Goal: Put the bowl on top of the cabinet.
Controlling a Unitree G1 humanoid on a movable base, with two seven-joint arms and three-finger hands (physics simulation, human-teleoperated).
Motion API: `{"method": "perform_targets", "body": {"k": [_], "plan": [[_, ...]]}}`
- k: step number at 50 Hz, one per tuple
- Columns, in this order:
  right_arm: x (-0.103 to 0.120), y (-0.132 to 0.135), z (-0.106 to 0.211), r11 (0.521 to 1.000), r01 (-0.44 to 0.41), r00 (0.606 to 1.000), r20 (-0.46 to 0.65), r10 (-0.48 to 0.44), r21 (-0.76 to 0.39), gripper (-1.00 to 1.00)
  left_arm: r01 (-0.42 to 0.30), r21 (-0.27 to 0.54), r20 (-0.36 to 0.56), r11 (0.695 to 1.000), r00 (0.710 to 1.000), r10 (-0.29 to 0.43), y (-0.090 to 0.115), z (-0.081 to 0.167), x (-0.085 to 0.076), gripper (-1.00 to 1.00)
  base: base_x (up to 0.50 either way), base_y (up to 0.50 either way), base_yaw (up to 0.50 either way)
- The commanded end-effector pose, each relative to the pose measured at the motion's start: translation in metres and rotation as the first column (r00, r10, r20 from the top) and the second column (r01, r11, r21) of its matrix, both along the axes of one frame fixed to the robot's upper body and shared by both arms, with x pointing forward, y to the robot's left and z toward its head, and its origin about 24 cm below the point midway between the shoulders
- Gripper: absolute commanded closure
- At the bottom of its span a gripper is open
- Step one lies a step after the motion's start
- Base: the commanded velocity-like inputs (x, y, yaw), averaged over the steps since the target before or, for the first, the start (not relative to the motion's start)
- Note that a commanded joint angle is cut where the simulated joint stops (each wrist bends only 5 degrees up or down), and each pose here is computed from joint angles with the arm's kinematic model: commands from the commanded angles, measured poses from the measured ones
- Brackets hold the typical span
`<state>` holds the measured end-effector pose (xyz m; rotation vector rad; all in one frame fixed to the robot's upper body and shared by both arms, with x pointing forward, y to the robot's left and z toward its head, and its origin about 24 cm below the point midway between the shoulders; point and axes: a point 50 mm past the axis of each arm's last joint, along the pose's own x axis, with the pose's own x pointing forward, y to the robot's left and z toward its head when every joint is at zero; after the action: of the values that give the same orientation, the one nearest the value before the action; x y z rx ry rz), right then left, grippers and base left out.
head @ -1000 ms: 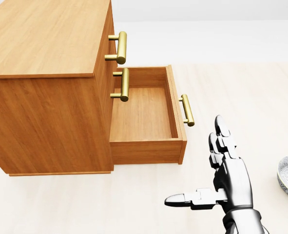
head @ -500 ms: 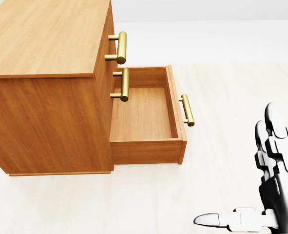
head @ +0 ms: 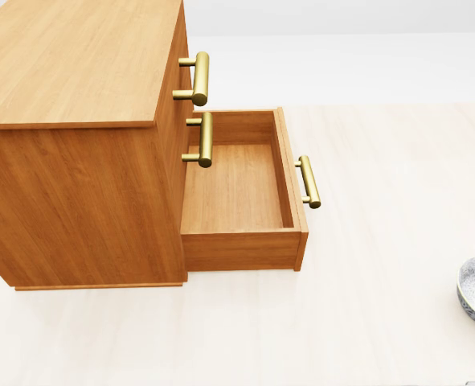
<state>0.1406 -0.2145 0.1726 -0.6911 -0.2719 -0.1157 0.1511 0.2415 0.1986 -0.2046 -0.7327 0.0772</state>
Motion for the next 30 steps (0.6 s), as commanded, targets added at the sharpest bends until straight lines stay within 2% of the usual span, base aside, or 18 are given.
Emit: {"method": "perform_targets", "body": {"k": [1,7,11,16,26,30], "plan": [[0.001,-0.033,-0.025,0.995,0.091,0.974,-0.204,-0.098,-0.043,-1.00,-0.026,-0.048,-0.064,0.999,0.998,0.022,0.005,-0.014,0.012,-1.00,0.00,0.00,0.00],[0.001,-0.046,-0.033,0.985,0.132,0.944,-0.289,-0.158,-0.108,-1.00,-0.027,-0.047,-0.067,0.999,0.997,0.024,0.005,-0.014,0.012,-1.00,0.00,0.00,0.00],[-0.001,-0.053,-0.027,0.974,0.168,0.940,-0.274,-0.205,-0.154,-1.00,-0.029,-0.050,-0.067,0.998,0.997,0.026,0.006,-0.014,0.013,-1.00,0.00,0.00,0.00],[-0.001,-0.065,-0.028,0.967,0.206,0.930,-0.277,-0.241,-0.150,-1.00,-0.025,-0.047,-0.070,0.999,0.997,0.022,0.004,-0.015,0.012,-1.00,0.00,0.00,0.00],[0.008,-0.073,-0.039,0.961,0.200,0.901,-0.350,-0.257,-0.189,-1.00,-0.023,-0.048,-0.084,0.999,0.996,0.019,0.004,-0.017,0.017,-1.00,0.00,0.00,0.00],[0.013,-0.075,-0.049,0.959,0.193,0.877,-0.401,-0.263,-0.206,-1.00,-0.025,-0.048,-0.078,0.999,0.997,0.021,0.004,-0.016,0.015,-1.00,0.00,0.00,0.00]]}}
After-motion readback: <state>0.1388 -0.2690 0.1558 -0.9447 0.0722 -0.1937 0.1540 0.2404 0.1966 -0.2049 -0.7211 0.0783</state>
